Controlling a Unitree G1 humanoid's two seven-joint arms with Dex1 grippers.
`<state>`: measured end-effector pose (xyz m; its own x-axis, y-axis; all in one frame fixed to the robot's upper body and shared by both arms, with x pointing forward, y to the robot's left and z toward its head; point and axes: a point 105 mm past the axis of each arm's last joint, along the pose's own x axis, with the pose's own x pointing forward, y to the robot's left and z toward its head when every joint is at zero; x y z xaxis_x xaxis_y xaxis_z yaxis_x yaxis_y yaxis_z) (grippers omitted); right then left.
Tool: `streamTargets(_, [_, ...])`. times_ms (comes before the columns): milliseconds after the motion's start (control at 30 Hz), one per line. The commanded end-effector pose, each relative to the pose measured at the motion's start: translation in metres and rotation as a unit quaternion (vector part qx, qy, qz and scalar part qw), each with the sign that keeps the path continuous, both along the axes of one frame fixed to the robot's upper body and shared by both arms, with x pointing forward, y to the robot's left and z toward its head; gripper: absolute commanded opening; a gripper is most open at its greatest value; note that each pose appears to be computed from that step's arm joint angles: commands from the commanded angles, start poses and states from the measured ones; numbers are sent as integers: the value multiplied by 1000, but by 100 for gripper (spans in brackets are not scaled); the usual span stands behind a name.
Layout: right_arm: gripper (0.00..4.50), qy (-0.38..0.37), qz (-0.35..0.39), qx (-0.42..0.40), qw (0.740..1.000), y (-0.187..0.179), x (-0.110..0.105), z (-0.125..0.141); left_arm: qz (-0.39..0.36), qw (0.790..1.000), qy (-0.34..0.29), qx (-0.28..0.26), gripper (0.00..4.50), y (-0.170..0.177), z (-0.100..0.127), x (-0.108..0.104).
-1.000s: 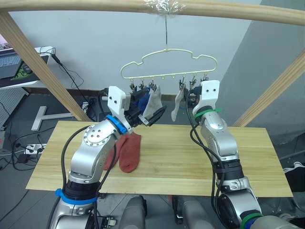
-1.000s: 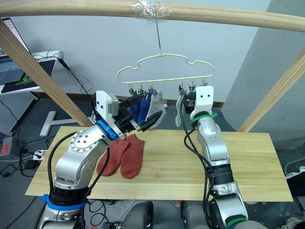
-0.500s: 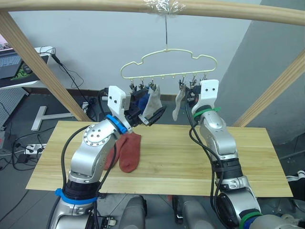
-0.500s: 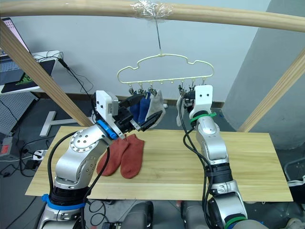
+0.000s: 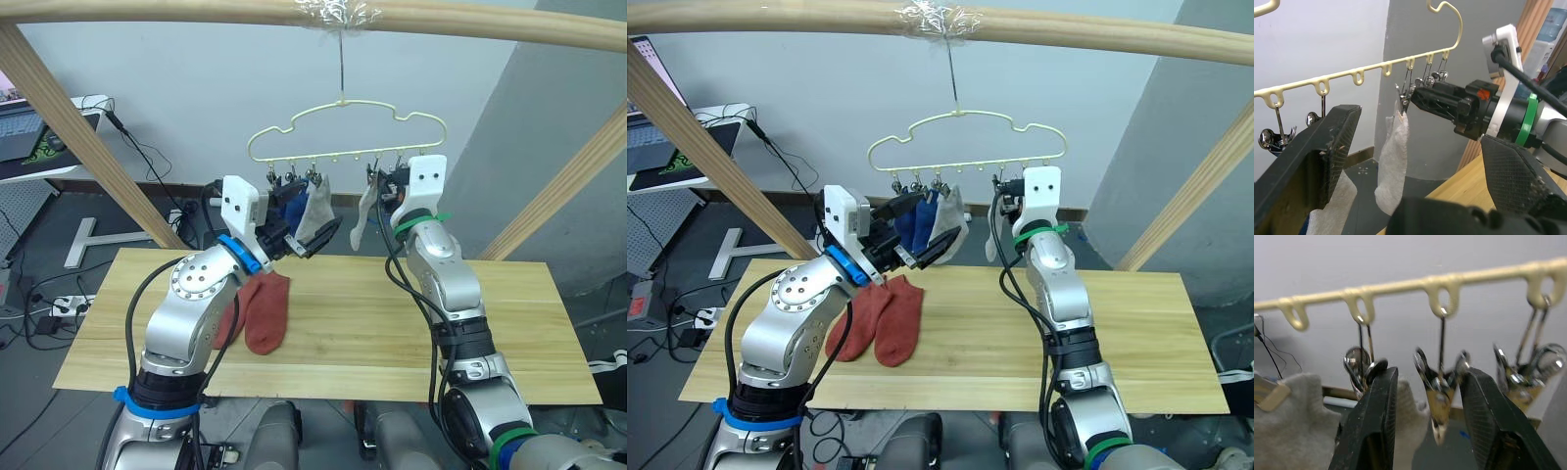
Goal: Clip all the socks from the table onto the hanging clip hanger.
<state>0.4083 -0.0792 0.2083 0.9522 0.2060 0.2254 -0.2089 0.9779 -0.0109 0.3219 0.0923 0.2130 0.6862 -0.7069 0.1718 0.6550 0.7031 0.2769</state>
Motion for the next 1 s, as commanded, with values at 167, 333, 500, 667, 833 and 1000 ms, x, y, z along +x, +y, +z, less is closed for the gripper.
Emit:
streamTargets(167, [194, -31, 22, 12, 999, 10, -4, 17, -5, 999, -39, -12, 450, -1, 22, -6])
streamTargets(333, [194, -31, 25, 12, 999, 11, -3, 18, -7, 999, -42, -14, 450, -2, 25, -6])
streamTargets(500, [194, -31, 26, 14, 999, 11, -1, 18, -13, 999, -46, -19, 450, -4, 28, -7])
streamTargets(667, [155, -28, 25, 18, 999, 10, 0, 17, -13, 999, -45, -19, 450, -4, 28, -8])
streamTargets(833, [16, -27, 21, 16, 999, 7, 0, 16, -14, 999, -44, -20, 450, -5, 27, -8])
streamTargets(1000, [14, -29, 18, 13, 999, 4, 0, 16, -15, 999, -42, -21, 450, -6, 26, -9])
